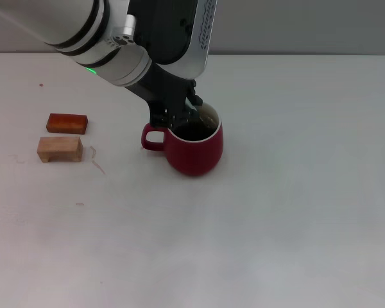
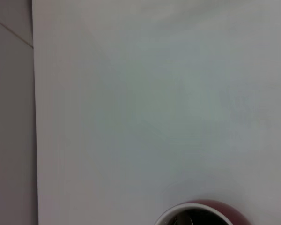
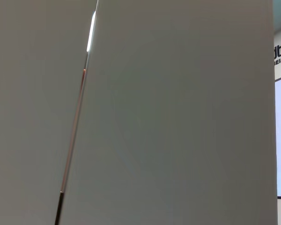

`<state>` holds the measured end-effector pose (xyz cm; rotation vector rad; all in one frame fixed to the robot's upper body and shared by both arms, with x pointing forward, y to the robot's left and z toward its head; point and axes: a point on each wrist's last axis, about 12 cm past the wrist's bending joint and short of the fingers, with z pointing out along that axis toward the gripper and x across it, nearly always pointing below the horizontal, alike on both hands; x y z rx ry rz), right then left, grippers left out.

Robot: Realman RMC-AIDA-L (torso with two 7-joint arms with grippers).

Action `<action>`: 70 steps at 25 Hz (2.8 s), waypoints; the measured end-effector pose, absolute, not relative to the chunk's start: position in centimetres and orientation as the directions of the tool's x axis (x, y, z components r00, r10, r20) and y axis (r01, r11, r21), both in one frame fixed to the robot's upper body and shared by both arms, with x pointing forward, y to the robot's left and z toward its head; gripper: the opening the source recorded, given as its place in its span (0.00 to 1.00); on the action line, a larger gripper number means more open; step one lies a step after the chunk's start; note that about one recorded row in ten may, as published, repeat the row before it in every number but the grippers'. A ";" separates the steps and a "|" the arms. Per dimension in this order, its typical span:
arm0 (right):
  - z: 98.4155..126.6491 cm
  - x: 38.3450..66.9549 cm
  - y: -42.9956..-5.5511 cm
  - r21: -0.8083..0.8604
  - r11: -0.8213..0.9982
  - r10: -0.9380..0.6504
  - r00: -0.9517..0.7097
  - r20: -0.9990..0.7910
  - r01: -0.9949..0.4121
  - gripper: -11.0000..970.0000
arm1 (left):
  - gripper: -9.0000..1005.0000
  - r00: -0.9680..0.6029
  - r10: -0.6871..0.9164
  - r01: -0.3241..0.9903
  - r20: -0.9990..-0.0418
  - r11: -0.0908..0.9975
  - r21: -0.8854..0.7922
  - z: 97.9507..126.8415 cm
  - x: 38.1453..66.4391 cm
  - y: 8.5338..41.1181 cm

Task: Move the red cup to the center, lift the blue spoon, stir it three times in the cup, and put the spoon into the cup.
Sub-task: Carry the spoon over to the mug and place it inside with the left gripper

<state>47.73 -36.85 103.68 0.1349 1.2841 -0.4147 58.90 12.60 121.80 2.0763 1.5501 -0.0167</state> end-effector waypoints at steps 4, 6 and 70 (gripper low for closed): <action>103.6 47.7 -36.9 -0.130 0.918 -0.224 0.219 -0.950 0.374 0.71 | 0.14 0.328 0.890 0.891 -0.316 -0.180 0.417 121.6 59.1 12.7; 103.6 47.6 -36.9 -0.131 0.918 -0.224 0.218 -0.950 0.374 0.71 | 0.14 0.322 0.896 0.889 -0.305 -0.176 0.422 121.6 59.3 12.9; 103.5 46.8 -36.8 -0.127 0.918 -0.225 0.231 -0.947 0.375 0.71 | 0.14 0.269 0.933 0.916 -0.239 -0.172 0.363 120.0 58.3 13.6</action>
